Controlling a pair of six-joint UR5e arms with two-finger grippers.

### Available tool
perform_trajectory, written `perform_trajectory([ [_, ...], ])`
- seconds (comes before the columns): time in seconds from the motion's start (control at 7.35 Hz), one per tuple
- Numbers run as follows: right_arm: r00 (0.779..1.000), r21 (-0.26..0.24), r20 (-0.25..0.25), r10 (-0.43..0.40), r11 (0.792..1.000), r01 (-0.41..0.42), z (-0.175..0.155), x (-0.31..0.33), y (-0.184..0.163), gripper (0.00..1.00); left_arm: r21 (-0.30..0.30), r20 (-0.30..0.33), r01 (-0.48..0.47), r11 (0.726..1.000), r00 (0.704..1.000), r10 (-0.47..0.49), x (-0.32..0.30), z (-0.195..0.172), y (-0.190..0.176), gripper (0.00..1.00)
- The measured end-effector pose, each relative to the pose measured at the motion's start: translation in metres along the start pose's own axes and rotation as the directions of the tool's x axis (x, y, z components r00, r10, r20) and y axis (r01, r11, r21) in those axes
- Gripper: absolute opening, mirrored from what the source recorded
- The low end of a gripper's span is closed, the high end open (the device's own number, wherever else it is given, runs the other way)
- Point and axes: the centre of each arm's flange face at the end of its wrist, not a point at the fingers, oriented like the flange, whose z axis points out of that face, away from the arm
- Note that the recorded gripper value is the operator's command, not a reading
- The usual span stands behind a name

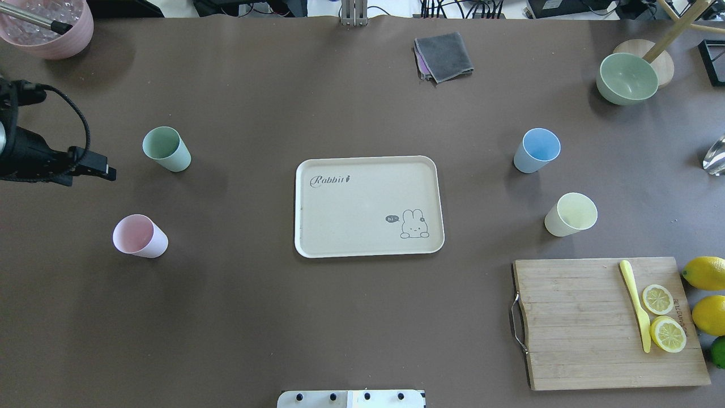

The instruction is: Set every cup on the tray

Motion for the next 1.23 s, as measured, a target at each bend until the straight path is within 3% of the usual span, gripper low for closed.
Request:
perform_trajectory([
  [0.68, 0.997, 0.035, 0.052, 0.063, 0.997, -0.065, 0.038, -0.079, -0.005, 1.00, -0.023, 0.020, -0.036, 0.999, 0.999, 0.036, -0.005, 0.050, 0.052, 0.96],
  [0.82, 0.996, 0.036, 0.053, 0.065, 0.997, -0.067, 0.038, -0.082, -0.006, 1.00, -0.038, 0.022, -0.048, 0.998, 0.999, 0.049, -0.007, 0.058, 0.063, 0.61],
  [0.95, 0.997, 0.037, 0.052, 0.065, 0.997, -0.067, 0.038, -0.083, -0.007, 1.00, -0.052, 0.025, -0.062, 0.997, 0.998, 0.064, -0.008, 0.065, 0.074, 0.09],
  [1.09, 0.997, 0.038, 0.052, 0.063, 0.997, -0.065, 0.038, -0.085, -0.007, 1.00, -0.061, 0.030, -0.073, 0.995, 0.997, 0.075, -0.008, 0.072, 0.082, 0.00],
  [1.23, 0.997, 0.034, 0.052, 0.058, 0.998, -0.060, 0.041, -0.088, -0.008, 1.00, -0.061, 0.030, -0.080, 0.995, 0.996, 0.082, -0.008, 0.075, 0.085, 0.00],
])
